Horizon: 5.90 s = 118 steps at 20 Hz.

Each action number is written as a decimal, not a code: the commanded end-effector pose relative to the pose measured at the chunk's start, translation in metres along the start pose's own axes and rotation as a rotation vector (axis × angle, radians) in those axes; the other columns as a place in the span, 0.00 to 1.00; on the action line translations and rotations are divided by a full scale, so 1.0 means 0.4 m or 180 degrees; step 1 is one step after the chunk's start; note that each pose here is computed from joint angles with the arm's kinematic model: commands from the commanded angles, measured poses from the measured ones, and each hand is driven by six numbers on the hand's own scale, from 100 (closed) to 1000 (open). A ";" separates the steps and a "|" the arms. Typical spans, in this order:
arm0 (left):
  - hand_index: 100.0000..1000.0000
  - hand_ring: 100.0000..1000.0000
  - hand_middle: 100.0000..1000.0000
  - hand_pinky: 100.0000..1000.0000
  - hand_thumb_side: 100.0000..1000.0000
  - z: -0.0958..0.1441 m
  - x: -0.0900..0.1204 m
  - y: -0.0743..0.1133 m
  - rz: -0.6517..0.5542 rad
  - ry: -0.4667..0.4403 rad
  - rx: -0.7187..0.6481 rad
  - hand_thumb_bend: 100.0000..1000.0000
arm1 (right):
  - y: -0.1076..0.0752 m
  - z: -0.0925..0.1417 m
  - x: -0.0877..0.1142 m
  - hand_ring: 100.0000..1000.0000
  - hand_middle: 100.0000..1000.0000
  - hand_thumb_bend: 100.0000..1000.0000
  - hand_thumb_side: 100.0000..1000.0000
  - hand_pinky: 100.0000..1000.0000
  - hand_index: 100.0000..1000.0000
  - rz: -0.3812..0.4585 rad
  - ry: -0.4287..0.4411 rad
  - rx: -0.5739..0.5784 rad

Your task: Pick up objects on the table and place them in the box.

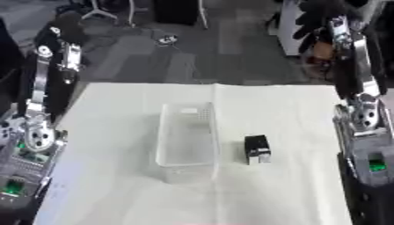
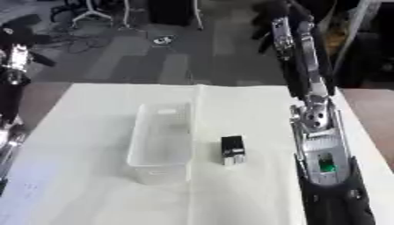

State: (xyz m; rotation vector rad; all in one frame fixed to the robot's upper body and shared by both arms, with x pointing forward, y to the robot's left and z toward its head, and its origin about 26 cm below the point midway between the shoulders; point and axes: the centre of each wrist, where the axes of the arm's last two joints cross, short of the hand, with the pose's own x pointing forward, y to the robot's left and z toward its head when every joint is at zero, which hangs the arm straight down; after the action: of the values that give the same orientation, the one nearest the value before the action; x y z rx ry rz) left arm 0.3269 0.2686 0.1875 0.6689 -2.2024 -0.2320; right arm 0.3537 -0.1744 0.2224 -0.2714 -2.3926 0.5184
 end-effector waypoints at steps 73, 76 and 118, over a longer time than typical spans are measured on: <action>0.86 0.72 0.83 0.43 1.00 -0.003 0.001 0.011 -0.0049 -0.0037 -0.0054 0.06 | -0.033 -0.163 -0.392 0.69 0.74 0.79 1.00 0.86 0.85 0.3907 0.0033 0.3610; 0.86 0.72 0.83 0.43 1.00 -0.003 0.000 0.011 -0.0049 -0.0033 -0.0058 0.06 | -0.031 -0.156 -0.401 0.69 0.75 0.78 1.00 0.86 0.86 0.3838 0.0001 0.3782; 0.86 0.72 0.83 0.44 1.00 -0.006 0.004 0.009 -0.0049 -0.0057 -0.0073 0.06 | 0.028 -0.055 -0.463 0.71 0.75 0.70 1.00 0.90 0.86 0.3451 -0.0106 0.4851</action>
State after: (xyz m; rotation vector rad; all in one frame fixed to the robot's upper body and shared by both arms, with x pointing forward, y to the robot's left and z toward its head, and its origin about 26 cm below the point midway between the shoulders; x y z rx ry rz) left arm 0.3267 0.2689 0.1824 0.6597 -2.1842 -0.2531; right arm 0.5062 -0.2170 0.1170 -0.7311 -1.0512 2.4966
